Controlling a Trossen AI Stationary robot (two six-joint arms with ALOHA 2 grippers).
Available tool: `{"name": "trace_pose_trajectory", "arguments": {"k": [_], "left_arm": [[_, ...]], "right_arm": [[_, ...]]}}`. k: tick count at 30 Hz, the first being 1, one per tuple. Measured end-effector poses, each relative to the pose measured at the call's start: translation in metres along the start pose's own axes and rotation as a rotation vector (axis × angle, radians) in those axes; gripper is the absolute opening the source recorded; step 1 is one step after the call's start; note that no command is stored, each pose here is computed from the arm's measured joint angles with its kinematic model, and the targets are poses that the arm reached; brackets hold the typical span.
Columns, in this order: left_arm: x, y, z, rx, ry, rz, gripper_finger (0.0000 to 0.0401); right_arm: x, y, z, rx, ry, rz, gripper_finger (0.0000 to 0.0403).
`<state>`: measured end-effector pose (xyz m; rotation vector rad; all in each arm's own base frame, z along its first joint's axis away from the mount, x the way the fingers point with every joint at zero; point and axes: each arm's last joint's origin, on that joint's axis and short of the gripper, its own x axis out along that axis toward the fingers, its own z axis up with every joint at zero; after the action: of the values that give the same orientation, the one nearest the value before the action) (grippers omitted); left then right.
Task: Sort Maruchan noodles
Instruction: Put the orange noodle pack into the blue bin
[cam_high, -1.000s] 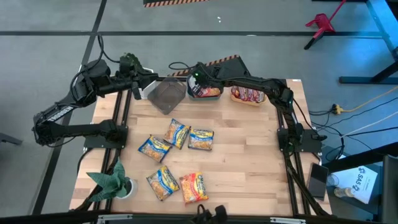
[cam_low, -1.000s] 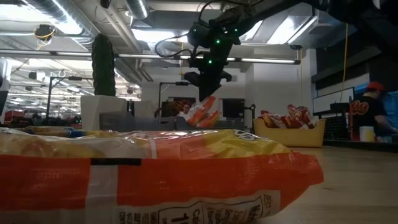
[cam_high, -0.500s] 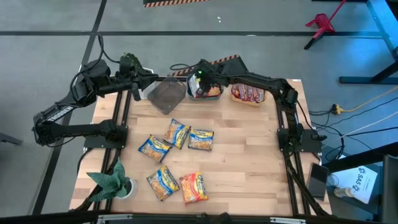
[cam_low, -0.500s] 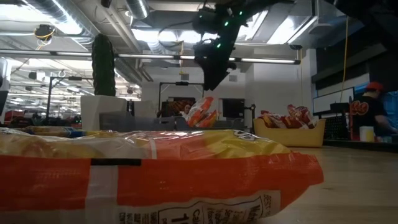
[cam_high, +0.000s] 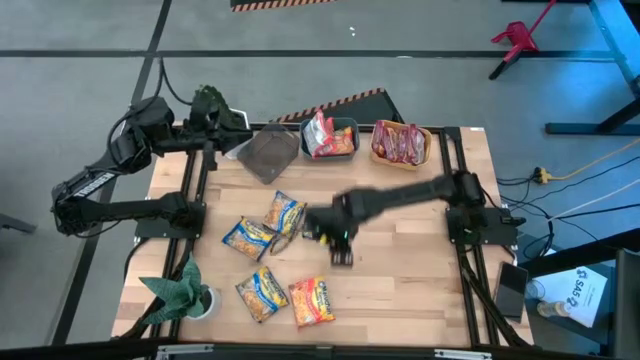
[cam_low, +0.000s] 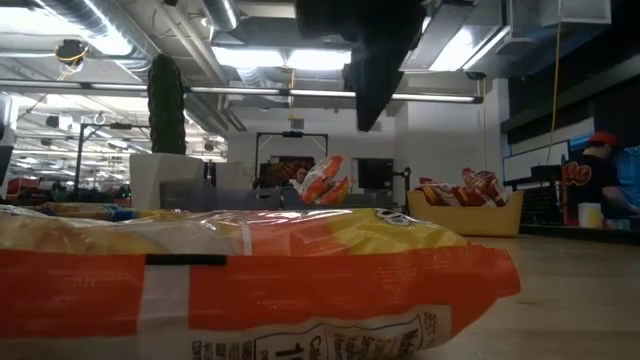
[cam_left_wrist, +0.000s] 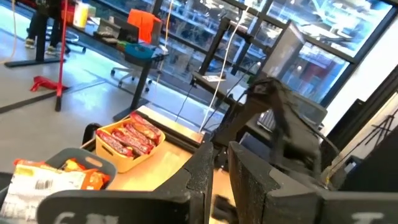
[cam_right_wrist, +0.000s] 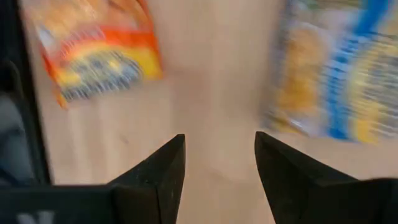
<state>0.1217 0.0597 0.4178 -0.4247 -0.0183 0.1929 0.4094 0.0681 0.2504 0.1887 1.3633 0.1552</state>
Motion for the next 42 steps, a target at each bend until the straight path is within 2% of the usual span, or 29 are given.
{"name": "trace_pose_trajectory", "arguments": {"k": [6,10,12,15,17,20,24,27,30,33,38,42], "left_arm": [[-0.001,0.000,-0.002,-0.005,0.014,0.006,0.0043],[-0.001,0.000,-0.003,-0.011,0.039,-0.010,0.0043],[-0.001,0.000,-0.004,-0.012,0.054,-0.041,0.0043],[-0.001,-0.001,-0.004,-0.013,0.068,-0.071,0.0043],[-0.001,-0.001,-0.004,-0.013,0.070,-0.074,0.0043],[-0.001,-0.002,-0.005,-0.023,0.077,-0.085,0.0043],[-0.001,-0.002,-0.006,-0.044,0.087,-0.080,0.0043],[-0.001,-0.002,-0.007,-0.053,0.098,-0.076,0.0043],[-0.001,-0.002,-0.007,-0.077,0.102,-0.073,0.0043],[-0.001,-0.002,-0.007,-0.103,0.101,-0.071,0.0043],[-0.001,-0.002,-0.007,-0.122,0.095,-0.074,0.0043],[-0.001,-0.002,-0.006,-0.120,0.093,-0.074,0.0043]], "right_arm": [[0.045,0.054,-0.006,0.199,-0.164,0.089,0.0180],[0.073,0.080,-0.018,0.221,-0.292,0.103,0.0179],[0.087,0.090,-0.027,0.105,-0.363,0.030,0.0179],[0.097,0.109,-0.032,-0.236,-0.465,-0.071,0.0165],[0.098,0.120,-0.031,-0.401,-0.511,-0.131,0.0152],[0.102,0.127,-0.031,-0.488,-0.513,-0.160,0.0134],[0.114,0.129,-0.031,-0.507,-0.490,-0.149,0.0118],[0.130,0.129,-0.035,-0.444,-0.441,-0.127,0.0109],[0.134,0.127,-0.038,-0.286,-0.390,-0.083,0.0097],[0.133,0.123,-0.045,-0.160,-0.303,-0.086,0.0083],[0.114,0.113,-0.067,-0.041,-0.132,-0.233,0.0058],[0.089,0.094,-0.095,0.036,0.113,-0.412,0.0044]]}}
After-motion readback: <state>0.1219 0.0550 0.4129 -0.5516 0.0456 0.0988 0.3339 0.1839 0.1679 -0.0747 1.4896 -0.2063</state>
